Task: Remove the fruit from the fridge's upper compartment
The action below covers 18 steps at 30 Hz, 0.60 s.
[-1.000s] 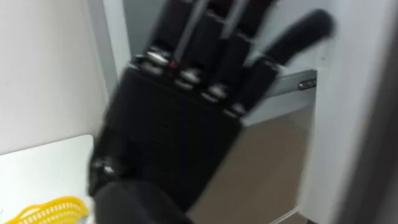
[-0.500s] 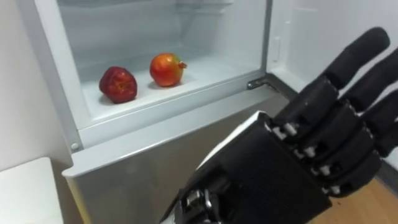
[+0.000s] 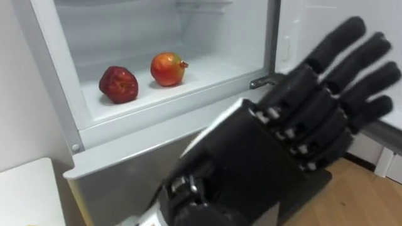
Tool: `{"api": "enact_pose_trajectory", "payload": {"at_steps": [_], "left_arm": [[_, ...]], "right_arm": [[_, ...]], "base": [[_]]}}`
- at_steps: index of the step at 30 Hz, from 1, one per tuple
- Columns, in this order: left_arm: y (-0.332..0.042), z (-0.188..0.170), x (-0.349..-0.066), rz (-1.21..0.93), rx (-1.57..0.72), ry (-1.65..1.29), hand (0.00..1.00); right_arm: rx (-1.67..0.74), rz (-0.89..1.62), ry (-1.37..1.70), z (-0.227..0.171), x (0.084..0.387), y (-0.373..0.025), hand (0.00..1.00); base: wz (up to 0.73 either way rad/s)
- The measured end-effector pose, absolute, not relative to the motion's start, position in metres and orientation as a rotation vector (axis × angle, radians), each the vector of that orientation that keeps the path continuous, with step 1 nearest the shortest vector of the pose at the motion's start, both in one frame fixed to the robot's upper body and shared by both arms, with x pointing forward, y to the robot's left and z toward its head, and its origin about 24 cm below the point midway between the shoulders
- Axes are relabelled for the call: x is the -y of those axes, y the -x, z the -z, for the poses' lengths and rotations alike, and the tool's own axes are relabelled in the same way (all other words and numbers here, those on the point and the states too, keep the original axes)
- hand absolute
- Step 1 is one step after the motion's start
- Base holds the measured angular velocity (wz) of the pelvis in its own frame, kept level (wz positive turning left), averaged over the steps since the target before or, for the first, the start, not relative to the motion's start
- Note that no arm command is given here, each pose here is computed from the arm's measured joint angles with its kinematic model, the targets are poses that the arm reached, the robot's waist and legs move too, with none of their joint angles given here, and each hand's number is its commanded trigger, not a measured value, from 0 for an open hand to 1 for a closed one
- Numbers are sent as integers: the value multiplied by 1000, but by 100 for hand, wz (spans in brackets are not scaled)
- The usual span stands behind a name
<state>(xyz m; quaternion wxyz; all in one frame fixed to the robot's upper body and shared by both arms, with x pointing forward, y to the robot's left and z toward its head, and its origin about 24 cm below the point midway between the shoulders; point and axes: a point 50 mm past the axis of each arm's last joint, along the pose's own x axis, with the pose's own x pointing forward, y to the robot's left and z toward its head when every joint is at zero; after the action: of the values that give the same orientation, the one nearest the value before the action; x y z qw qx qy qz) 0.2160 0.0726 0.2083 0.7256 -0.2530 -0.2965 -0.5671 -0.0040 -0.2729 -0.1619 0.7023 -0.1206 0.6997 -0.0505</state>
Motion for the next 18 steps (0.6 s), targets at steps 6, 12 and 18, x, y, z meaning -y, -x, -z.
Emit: {"api": "enact_pose_trajectory", "payload": {"at_steps": [6,12,18], "left_arm": [[-207,-238,-109,1133,845,459,0],[-203,-257,-159,805,1018,396,0],[-196,-266,-200,464,1112,369,0]], "right_arm": [[-1575,162,248,161,274,22,0],[-1578,186,213,165,256,34,0],[-1577,195,219,167,249,33,0]], "base": [[13],[14],[12]]}}
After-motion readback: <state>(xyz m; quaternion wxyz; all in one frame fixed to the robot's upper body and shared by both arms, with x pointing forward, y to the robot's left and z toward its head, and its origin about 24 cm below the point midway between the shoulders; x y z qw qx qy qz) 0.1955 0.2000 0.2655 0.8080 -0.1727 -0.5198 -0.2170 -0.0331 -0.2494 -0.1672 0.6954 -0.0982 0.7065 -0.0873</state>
